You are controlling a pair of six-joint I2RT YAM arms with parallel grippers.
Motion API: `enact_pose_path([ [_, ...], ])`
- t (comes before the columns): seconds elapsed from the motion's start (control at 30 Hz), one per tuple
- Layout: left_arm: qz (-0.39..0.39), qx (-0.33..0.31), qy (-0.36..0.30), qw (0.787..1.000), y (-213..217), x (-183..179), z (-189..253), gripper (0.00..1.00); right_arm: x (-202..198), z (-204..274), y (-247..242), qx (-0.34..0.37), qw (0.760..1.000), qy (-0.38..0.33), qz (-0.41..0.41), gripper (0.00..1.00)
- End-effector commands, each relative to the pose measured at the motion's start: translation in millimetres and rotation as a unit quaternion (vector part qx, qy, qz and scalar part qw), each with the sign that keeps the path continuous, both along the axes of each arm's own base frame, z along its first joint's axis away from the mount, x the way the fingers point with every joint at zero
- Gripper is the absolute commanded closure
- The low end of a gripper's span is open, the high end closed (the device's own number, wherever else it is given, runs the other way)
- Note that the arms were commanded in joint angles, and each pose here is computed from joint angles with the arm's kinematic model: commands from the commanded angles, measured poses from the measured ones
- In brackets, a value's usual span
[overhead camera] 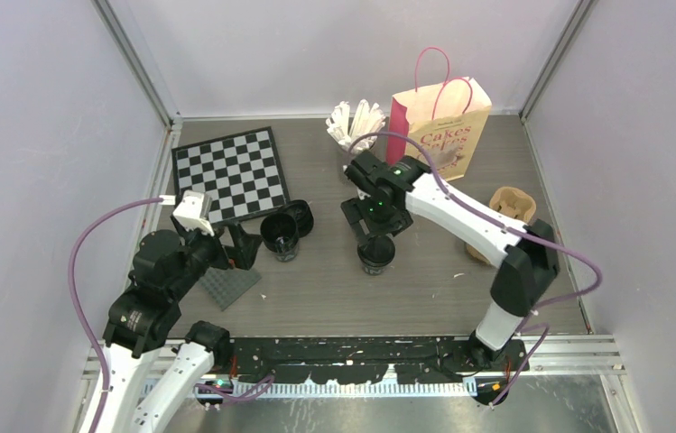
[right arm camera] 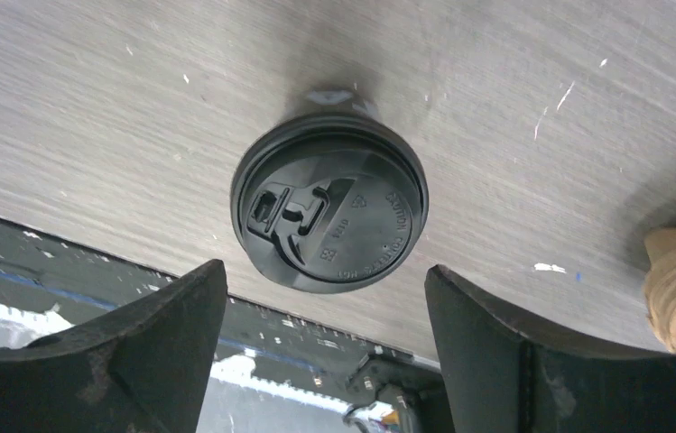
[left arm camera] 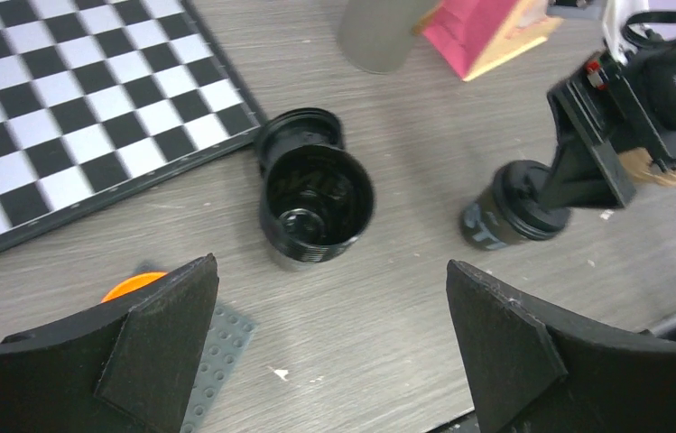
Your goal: Pack the takeout coffee
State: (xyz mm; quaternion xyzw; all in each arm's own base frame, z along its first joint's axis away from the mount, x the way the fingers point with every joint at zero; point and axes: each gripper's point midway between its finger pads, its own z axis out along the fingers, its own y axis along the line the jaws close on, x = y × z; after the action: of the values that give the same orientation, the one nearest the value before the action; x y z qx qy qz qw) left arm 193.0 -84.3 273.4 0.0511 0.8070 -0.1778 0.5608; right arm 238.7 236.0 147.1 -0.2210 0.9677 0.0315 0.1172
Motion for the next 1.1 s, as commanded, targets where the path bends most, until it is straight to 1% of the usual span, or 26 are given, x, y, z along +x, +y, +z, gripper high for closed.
enact_pose_path([
  [0.0, -0.107, -0.064, -0.032, 0.992, -40, -13, 29, 0.00, 14, 33, 4, 0.100, 0.991, -0.083, -0.044, 0.18],
  [0.1, -0.175, -0.115, -0.023, 0.978, -67, -21, 41, 0.00, 18, 37, -7, 0.141, 0.981, -0.115, -0.072, 0.21],
  [0.17, -0.214, -0.153, 0.013, 0.965, -85, -23, 42, 0.04, 25, 42, -21, 0.159, 0.972, -0.144, -0.096, 0.21],
  [0.2, -0.242, -0.168, 0.031, 0.955, -96, -26, 42, 0.06, 26, 38, -29, 0.168, 0.968, -0.150, -0.106, 0.21],
  [0.3, -0.262, -0.202, 0.090, 0.939, -114, -15, 33, 0.14, 26, 44, -40, 0.229, 0.949, -0.173, -0.132, 0.19],
  [0.33, -0.267, -0.207, 0.096, 0.936, -118, -15, 34, 0.15, 23, 47, -39, 0.253, 0.942, -0.178, -0.132, 0.19],
  [0.4, -0.265, -0.200, 0.109, 0.937, -128, -10, 28, 0.16, 18, 55, -38, 0.292, 0.926, -0.202, -0.131, 0.20],
  [0.47, -0.259, -0.177, 0.116, 0.942, -138, -6, 23, 0.16, 16, 54, -41, 0.311, 0.913, -0.223, -0.138, 0.19],
  [0.53, -0.264, -0.157, 0.134, 0.942, -153, -2, 13, 0.16, 17, 51, -46, 0.317, 0.906, -0.232, -0.154, 0.17],
  [0.63, -0.255, -0.146, 0.155, 0.943, -174, 10, -2, 0.18, 19, 47, -41, 0.335, 0.905, -0.211, -0.157, 0.18],
  [0.7, -0.236, -0.144, 0.165, 0.947, -184, 23, -15, 0.19, 23, 44, -35, 0.348, 0.903, -0.197, -0.154, 0.19],
  [0.8, -0.210, -0.158, 0.182, 0.947, -195, 40, -35, 0.20, 30, 34, -33, 0.351, 0.908, -0.173, -0.150, 0.22],
  [0.97, -0.197, -0.208, 0.212, 0.934, -217, 55, -64, 0.25, 35, 15, -40, 0.338, 0.916, -0.153, -0.152, 0.25],
  [1.07, -0.203, -0.224, 0.228, 0.926, -229, 58, -79, 0.27, 30, 3, -39, 0.337, 0.920, -0.131, -0.148, 0.26],
])
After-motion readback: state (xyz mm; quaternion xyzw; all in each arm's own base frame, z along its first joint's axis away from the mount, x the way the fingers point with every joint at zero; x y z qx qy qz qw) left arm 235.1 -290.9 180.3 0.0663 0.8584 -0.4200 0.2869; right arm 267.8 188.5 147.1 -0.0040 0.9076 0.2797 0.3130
